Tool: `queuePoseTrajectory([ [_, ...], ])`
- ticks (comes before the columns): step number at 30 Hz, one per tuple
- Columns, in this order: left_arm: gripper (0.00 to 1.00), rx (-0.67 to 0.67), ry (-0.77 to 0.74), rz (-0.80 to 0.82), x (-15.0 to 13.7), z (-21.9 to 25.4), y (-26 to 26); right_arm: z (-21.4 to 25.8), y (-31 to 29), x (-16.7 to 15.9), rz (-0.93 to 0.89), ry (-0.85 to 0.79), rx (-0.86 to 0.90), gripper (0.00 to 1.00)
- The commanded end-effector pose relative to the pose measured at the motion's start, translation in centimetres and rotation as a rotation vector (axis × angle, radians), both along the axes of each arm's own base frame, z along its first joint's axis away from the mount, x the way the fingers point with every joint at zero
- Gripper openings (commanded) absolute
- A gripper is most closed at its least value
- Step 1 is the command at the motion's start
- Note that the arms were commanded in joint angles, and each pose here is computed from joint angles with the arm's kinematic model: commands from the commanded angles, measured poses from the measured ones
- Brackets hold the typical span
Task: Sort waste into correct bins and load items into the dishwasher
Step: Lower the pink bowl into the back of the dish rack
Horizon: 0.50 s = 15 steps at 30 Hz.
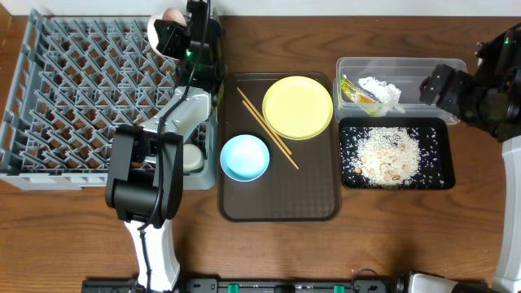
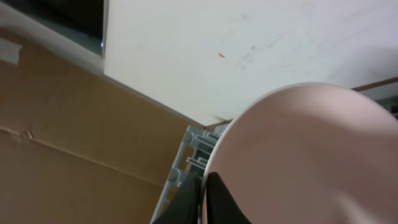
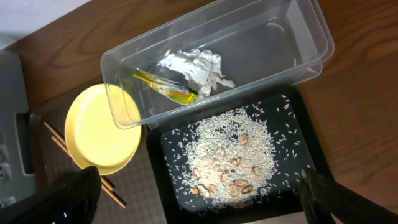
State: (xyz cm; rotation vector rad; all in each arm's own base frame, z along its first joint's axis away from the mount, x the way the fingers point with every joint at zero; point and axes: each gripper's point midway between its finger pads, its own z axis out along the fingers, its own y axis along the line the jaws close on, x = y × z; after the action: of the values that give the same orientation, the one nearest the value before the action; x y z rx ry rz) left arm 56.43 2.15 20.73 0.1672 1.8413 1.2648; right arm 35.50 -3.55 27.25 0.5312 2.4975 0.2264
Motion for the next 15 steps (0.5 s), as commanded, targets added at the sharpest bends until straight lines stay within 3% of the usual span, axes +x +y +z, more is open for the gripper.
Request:
queuePoseTrajectory([
  [1, 0.07, 0.017, 0.021, -0.012, 0.43, -0.31, 0.2, -0.29, -0.22, -0.02, 0.0, 0.009, -0.006, 0.99],
  [15, 0.07, 0.052, 0.06, -0.02, 0.64, -0.4, 1.13, -0.29, -0.22, -0.02, 0.0, 0.009, -0.006, 0.99],
])
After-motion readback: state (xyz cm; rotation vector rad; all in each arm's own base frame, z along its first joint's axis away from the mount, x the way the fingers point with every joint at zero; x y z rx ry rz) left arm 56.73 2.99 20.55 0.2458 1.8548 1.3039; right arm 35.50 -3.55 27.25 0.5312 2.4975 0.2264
